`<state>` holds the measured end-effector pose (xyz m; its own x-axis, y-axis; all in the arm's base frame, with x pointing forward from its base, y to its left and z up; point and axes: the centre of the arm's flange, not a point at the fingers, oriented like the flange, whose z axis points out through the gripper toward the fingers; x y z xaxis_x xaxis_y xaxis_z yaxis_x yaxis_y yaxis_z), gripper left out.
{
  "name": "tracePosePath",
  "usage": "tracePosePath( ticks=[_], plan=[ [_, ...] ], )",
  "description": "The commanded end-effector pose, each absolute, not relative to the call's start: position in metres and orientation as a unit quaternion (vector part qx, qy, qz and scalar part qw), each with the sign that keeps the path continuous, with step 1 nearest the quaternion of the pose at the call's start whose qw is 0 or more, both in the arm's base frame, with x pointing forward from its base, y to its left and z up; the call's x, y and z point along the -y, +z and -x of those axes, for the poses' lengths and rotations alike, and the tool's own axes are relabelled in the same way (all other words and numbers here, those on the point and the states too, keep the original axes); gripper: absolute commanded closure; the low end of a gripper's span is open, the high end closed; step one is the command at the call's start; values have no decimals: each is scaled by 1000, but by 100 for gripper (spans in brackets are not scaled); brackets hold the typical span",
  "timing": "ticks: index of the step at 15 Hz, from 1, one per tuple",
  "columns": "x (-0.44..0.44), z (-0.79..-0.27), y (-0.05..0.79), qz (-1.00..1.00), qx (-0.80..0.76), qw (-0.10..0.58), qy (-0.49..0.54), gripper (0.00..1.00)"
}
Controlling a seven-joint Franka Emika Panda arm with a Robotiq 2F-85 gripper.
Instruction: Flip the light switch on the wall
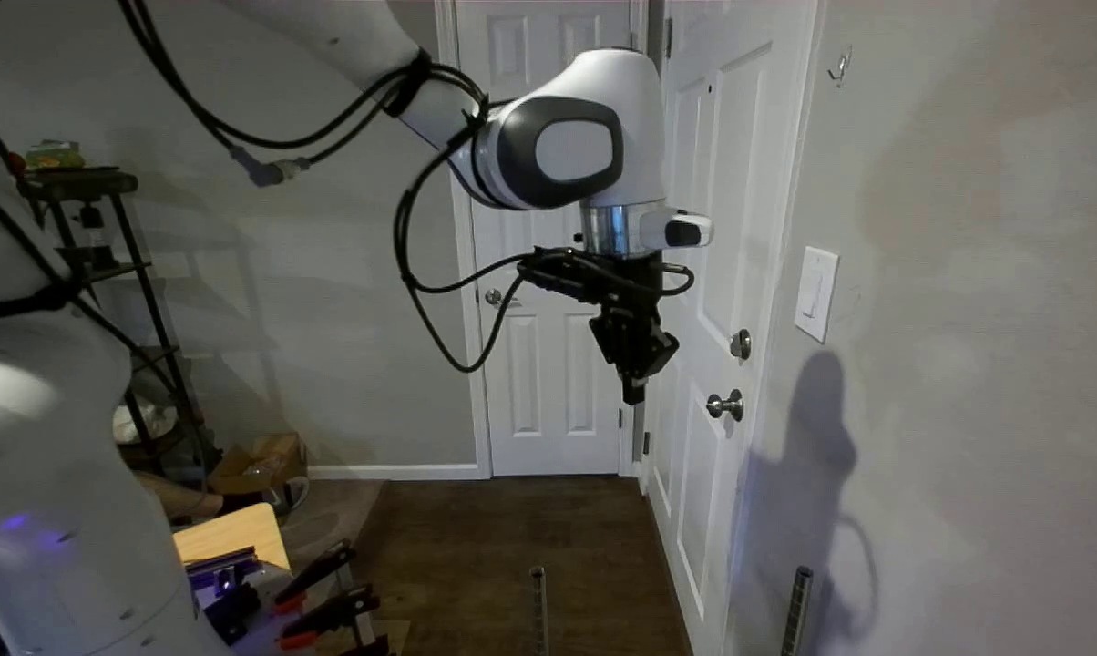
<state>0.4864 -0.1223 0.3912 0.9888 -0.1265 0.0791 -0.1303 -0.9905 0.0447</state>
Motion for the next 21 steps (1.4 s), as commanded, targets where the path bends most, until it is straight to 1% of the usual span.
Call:
tracePosePath(
  ticks=[1,2,6,10,15,21],
  plan=[
    [123,-524,376,-996,49,29,65,97],
    [122,-533,374,-995,49,34,79,94],
    [117,-568,368,-986,48,54,152,97],
    [116,-592,364,-972,43,70,221,96],
    [122,-608,359,-951,57,84,291,96],
    [120,-612,353,-930,49,84,355,96]
  ],
)
